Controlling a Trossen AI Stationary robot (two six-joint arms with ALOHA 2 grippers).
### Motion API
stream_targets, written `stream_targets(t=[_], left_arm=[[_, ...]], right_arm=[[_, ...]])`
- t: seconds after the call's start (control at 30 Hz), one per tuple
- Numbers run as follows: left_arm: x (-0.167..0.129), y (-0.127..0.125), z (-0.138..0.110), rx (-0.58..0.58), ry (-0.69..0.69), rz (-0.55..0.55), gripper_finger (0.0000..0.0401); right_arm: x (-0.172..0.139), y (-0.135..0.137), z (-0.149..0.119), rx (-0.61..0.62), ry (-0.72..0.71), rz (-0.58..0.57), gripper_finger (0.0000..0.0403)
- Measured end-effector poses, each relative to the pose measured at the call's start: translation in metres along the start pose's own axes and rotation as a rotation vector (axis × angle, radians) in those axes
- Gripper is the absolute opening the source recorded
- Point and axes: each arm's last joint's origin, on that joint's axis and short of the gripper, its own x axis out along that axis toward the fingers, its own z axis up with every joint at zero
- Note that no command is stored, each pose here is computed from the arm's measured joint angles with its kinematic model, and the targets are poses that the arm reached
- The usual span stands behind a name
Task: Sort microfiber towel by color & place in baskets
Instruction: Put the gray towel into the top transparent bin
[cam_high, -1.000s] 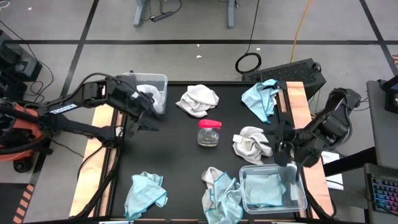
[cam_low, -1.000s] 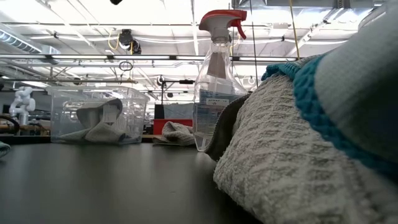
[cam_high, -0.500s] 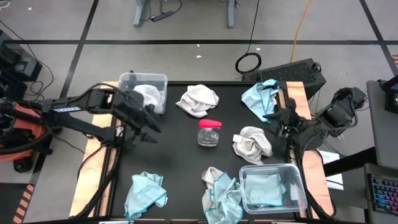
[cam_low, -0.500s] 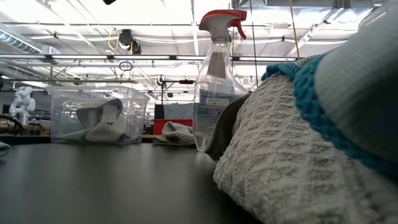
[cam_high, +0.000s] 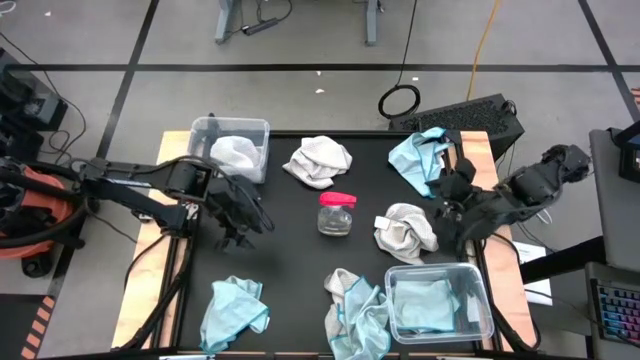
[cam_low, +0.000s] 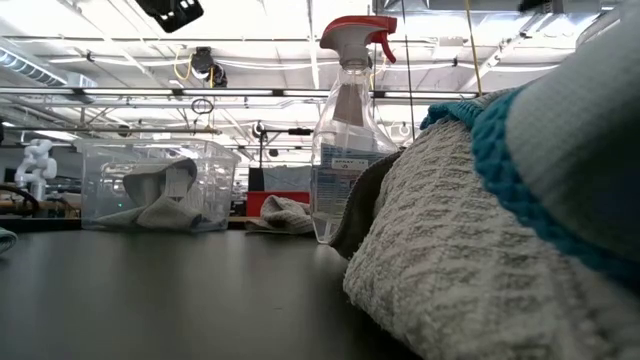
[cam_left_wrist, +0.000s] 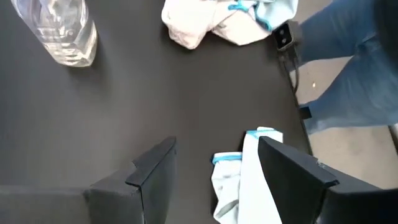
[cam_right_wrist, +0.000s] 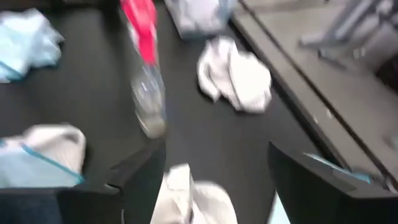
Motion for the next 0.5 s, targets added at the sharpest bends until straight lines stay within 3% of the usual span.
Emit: stream_targets(t=[0.33,0.5], left_arm=[[0.009,0.002,0.008,0.018,-0.029,0.004,0.023],[0.009,0.003,0.01,0.023,-0.046,0.026,0.023]], right_arm=[[0.054,-0.001,-0.024,0.076,0.332,-0.069,0.0283],[0.084,-0.005,-0.037,0.276,0.469,-0.107,0.0283]])
